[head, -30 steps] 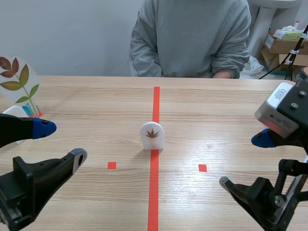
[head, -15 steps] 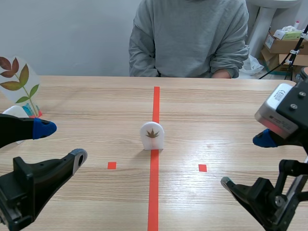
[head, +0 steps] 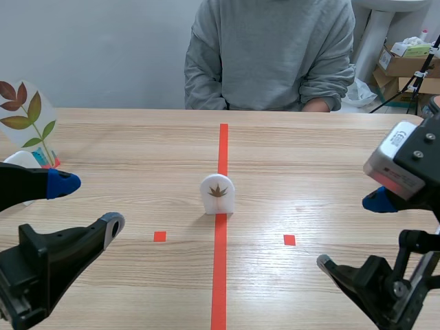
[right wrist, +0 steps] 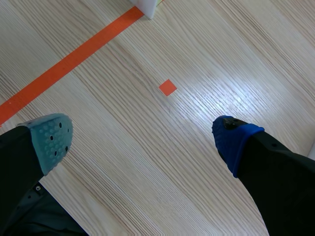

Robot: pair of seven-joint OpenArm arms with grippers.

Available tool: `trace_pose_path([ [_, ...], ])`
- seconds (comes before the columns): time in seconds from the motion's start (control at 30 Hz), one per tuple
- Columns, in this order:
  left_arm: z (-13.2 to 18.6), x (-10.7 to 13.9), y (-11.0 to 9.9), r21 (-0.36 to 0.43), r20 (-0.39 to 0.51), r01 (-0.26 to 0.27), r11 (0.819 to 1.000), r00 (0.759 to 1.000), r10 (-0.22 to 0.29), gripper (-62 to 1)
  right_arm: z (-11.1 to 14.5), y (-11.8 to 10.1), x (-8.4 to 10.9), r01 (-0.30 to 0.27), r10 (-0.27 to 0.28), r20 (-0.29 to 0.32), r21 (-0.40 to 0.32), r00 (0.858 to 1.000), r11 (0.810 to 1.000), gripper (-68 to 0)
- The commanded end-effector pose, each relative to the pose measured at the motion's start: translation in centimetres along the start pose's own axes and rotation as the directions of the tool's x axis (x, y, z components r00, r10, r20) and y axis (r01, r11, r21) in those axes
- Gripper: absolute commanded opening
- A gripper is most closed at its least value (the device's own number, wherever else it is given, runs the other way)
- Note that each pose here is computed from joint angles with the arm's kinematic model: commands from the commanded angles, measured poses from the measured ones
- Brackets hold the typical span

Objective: Do the leaf sorting experiment

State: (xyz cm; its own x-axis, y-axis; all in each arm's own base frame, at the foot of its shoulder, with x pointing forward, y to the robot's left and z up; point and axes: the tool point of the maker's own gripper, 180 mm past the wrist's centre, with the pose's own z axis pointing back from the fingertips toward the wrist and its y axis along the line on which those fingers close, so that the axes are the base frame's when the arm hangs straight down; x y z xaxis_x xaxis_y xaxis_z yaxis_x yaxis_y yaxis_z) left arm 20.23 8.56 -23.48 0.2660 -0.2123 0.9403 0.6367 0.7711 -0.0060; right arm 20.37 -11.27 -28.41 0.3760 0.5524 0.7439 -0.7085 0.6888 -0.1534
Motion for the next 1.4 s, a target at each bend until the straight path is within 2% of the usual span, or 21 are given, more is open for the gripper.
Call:
trace_pose_path([
  [0.0,0.1,0.6,-0.2,-0.002,0.02,0.001,1.0,1.0,-0.001,-13.2,0.0,-0.9,0.4,-0.017,0.017,0.0,-0.02,1.0,1.0,-9.7],
  [0.17,0.1,0.2,-0.1,-0.002,-0.006,0.003,1.0,1.0,-0.003,-13.2,0.0,-2.8,0.9,-0.072,0.071,-0.013,-0.051,0.997,0.996,-9.7],
  [0.23,0.1,-0.2,-0.1,0.001,-0.023,0.022,1.0,0.999,-0.022,-13.2,-0.1,-4.0,0.9,-0.093,0.092,-0.019,-0.056,0.996,0.994,-9.7],
  [0.37,0.1,-0.6,0.1,0.006,-0.047,0.058,0.998,0.997,-0.058,-13.2,-0.7,-6.4,0.8,-0.091,0.09,-0.022,-0.054,0.996,0.994,-9.7],
  [0.5,0.1,-0.7,0.1,0.008,-0.052,0.066,0.998,0.996,-0.066,-13.2,-2.1,-8.7,1.3,-0.105,0.105,-0.014,-0.064,0.994,0.992,-9.7],
  [0.63,0.1,-0.7,0.1,0.008,-0.053,0.069,0.998,0.996,-0.069,-13.2,-4.5,-9.6,2.7,-0.13,0.13,0.004,-0.035,0.992,0.991,-9.7],
  [0.8,0.1,-0.8,0.1,0.009,-0.061,0.082,0.997,0.995,-0.081,-13.2,-8.2,-8.5,3.8,-0.17,0.171,-0.002,0.06,0.985,0.984,-9.7],
  [1.07,0.1,-0.8,0.2,0.009,-0.061,0.082,0.997,0.995,-0.082,-13.2,-14.1,-6.1,4.2,-0.172,0.184,-0.047,0.188,0.982,0.967,-9.7],
  [1.23,0.1,-0.8,0.2,0.009,-0.061,0.082,0.997,0.995,-0.082,-13.2,-17.5,-4.4,5.8,-0.198,0.215,-0.05,0.236,0.975,0.951,-9.8],
  [1.37,0.1,-0.8,0.2,0.009,-0.061,0.082,0.997,0.995,-0.082,-13.2,-19.3,-2.9,7.3,-0.245,0.262,-0.031,0.26,0.965,0.934,-9.8],
])
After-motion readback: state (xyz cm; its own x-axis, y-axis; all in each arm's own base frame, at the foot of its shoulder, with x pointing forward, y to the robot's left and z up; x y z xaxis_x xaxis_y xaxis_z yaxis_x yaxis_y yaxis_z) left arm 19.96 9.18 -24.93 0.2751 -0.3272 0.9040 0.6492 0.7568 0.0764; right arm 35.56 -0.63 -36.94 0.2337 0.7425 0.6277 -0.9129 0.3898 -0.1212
